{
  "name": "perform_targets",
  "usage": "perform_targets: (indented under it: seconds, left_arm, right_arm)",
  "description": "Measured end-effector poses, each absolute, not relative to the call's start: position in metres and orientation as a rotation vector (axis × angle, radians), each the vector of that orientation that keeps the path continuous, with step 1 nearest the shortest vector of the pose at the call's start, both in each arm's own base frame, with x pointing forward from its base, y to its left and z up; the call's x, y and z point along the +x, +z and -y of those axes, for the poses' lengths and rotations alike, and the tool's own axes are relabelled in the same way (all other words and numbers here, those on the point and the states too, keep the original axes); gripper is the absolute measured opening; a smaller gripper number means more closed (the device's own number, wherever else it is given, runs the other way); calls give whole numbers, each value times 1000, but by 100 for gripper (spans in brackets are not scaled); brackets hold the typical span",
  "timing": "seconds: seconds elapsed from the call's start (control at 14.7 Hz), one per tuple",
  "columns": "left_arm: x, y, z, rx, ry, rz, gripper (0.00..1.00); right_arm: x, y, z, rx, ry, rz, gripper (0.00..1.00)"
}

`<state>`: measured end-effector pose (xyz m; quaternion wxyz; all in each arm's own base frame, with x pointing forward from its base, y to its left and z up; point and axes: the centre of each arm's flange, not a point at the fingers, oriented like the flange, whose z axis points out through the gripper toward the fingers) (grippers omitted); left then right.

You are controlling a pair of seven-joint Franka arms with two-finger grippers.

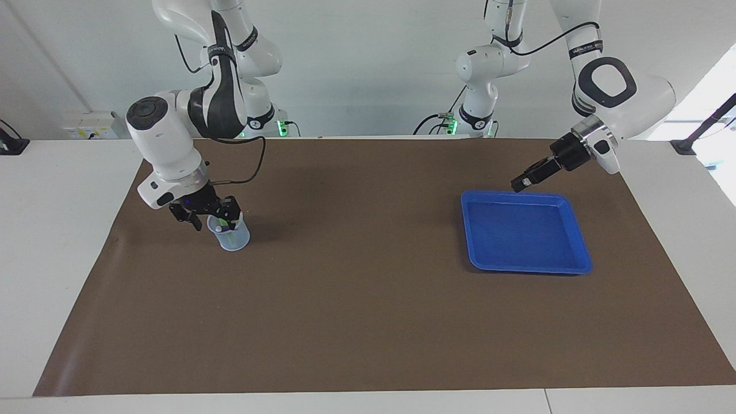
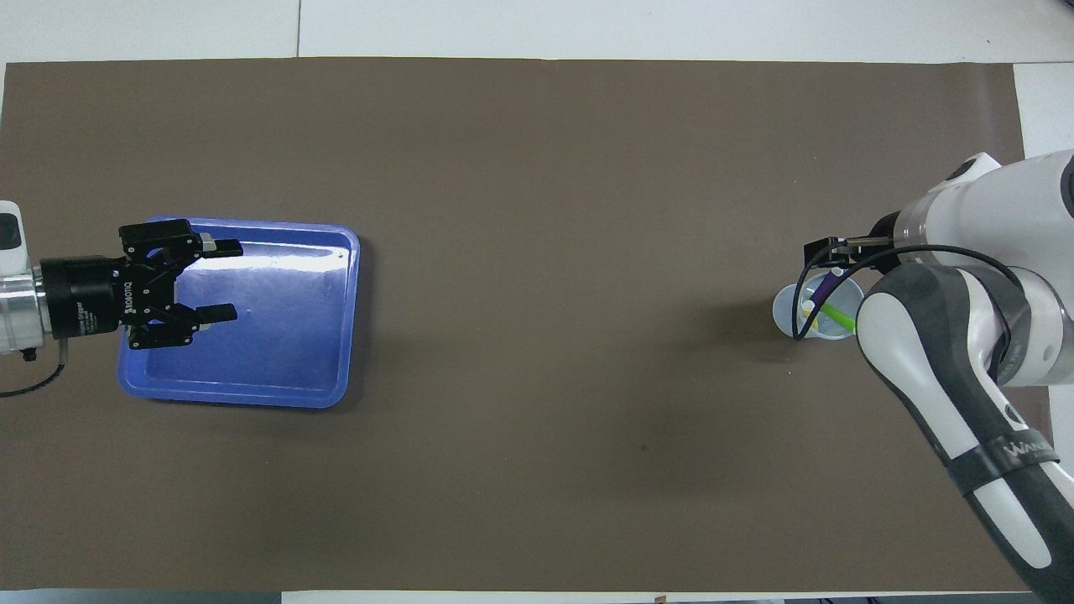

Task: Right arm passes pens to left for tray arrangement
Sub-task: 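Grasp the purple pen in the cup with the right gripper and lift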

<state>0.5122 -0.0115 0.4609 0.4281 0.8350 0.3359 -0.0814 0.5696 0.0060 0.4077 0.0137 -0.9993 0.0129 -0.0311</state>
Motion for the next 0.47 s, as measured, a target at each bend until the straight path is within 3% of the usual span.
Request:
perform_targets:
  seconds: [0.2, 0.27, 0.47]
  left_arm:
    - [513, 461, 11, 2067, -223, -879, 100]
    - [513, 461, 11, 2064, -225, -884, 100]
    - [513, 462, 12, 2062, -227, -890, 100]
  right_arm:
    - [565, 396, -6, -3112, -114, -42, 84]
    - [564, 395, -6, -3112, -116, -42, 76]
    - [563, 397, -6, -3112, -129, -42, 65]
